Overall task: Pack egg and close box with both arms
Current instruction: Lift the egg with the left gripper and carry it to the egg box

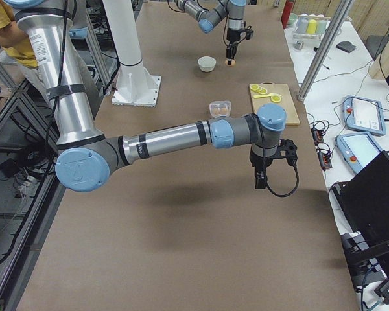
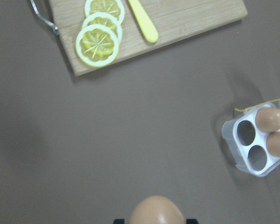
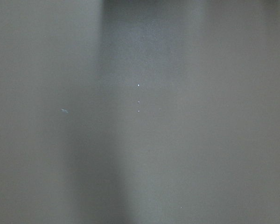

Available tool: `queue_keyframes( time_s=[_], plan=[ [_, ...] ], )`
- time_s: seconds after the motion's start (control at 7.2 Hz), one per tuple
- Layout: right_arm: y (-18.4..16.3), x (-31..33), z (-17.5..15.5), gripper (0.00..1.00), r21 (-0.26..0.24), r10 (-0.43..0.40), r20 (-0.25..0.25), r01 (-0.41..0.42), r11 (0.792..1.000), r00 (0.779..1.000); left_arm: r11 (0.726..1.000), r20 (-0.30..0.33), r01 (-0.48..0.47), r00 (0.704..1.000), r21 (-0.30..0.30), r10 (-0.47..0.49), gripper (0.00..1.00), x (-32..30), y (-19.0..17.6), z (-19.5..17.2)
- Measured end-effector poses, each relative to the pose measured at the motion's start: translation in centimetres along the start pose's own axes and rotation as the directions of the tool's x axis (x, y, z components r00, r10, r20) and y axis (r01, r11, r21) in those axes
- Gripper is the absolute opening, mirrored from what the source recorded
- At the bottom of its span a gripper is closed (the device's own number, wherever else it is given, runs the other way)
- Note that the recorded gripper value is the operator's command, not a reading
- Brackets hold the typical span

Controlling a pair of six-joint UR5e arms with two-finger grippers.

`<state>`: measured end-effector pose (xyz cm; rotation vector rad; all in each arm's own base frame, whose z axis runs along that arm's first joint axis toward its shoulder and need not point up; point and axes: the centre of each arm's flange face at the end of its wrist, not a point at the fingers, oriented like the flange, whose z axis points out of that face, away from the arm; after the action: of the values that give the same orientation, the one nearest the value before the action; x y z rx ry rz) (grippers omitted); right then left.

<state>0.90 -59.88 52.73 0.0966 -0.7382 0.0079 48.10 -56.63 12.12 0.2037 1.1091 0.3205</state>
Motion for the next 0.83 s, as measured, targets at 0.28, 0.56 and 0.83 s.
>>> queue_keyframes(
  time_s=[0.28, 0.56, 0.83],
  plan=[
    [0.1, 0.1, 0.2, 1.00, -0.002, 0.000, -0.004, 0.000, 1.000, 1.000, 1.000, 0.012, -0.030, 0.999, 0.005, 0.030, 0.12, 4.6, -2.4, 3.7],
    [0.4, 0.5, 0.5, 1.00, -0.007, 0.000, -0.007, 0.000, 1.000, 1.000, 0.997, 0.029, -0.076, 0.997, 0.025, 0.075, 0.13, 8.3, -1.8, 8.1],
    [0.5, 0.6, 0.6, 1.00, -0.008, 0.000, -0.011, 0.000, 1.000, 1.000, 0.993, 0.036, -0.113, 0.993, 0.033, 0.112, 0.13, 11.7, 0.2, 10.8]
  ],
)
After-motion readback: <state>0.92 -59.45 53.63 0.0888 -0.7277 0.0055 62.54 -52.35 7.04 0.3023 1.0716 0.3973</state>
